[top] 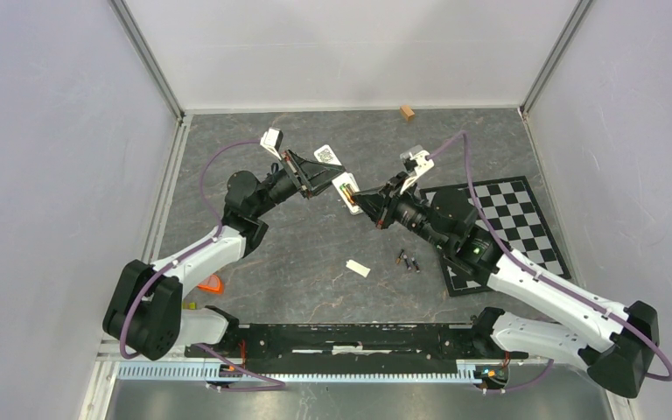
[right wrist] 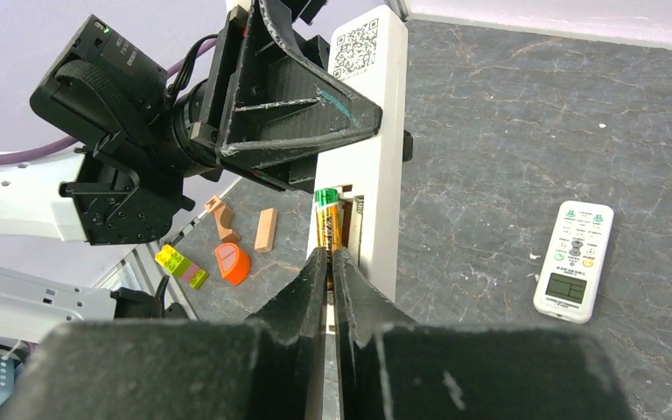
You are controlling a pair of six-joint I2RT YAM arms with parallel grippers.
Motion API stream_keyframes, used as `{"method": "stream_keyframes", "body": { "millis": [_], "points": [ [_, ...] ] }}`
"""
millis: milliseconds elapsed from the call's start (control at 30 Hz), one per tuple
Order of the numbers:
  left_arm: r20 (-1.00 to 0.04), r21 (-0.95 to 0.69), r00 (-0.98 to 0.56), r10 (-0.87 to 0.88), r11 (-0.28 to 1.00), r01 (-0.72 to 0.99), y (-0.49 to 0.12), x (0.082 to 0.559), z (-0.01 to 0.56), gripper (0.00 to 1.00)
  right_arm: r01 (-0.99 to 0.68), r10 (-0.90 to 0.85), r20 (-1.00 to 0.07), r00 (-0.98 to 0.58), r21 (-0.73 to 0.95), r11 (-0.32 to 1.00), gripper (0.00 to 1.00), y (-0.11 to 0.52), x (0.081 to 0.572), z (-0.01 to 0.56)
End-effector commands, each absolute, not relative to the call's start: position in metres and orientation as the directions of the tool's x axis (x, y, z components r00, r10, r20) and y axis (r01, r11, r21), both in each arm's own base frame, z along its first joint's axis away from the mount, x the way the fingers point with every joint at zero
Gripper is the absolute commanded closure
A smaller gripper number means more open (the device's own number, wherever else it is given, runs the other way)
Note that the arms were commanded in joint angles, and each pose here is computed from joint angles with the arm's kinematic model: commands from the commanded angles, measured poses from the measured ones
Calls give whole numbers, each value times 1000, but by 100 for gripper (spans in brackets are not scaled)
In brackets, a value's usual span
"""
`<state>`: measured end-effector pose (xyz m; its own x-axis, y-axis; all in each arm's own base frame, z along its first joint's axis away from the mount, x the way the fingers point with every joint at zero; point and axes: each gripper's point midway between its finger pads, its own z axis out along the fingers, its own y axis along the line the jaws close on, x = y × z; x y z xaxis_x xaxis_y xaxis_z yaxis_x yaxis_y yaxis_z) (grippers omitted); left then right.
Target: Load the batteries into the remote control
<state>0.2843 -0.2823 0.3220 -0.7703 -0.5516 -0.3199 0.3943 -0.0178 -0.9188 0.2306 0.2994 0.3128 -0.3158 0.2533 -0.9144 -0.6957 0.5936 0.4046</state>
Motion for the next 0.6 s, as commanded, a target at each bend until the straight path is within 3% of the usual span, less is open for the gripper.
{"method": "stream_keyframes", "body": {
  "millis": [0, 333, 567],
  "points": [
    [-343, -885, -749, -567, -74, 461, -279, 279, 350, 98, -707, 213, -920, -330, 390, 590, 91, 306, 231, 302],
    [-356, -882, -738, -572, -55, 468, -277, 279, 349, 98, -653, 246, -919, -309, 392, 648, 91, 297, 243, 305],
    [-401, -869, -695, -597, 6, 495, -272, 290, 344, 98, -666, 290, -907, -306, 421, 615, 77, 288, 230, 327]
  ]
}}
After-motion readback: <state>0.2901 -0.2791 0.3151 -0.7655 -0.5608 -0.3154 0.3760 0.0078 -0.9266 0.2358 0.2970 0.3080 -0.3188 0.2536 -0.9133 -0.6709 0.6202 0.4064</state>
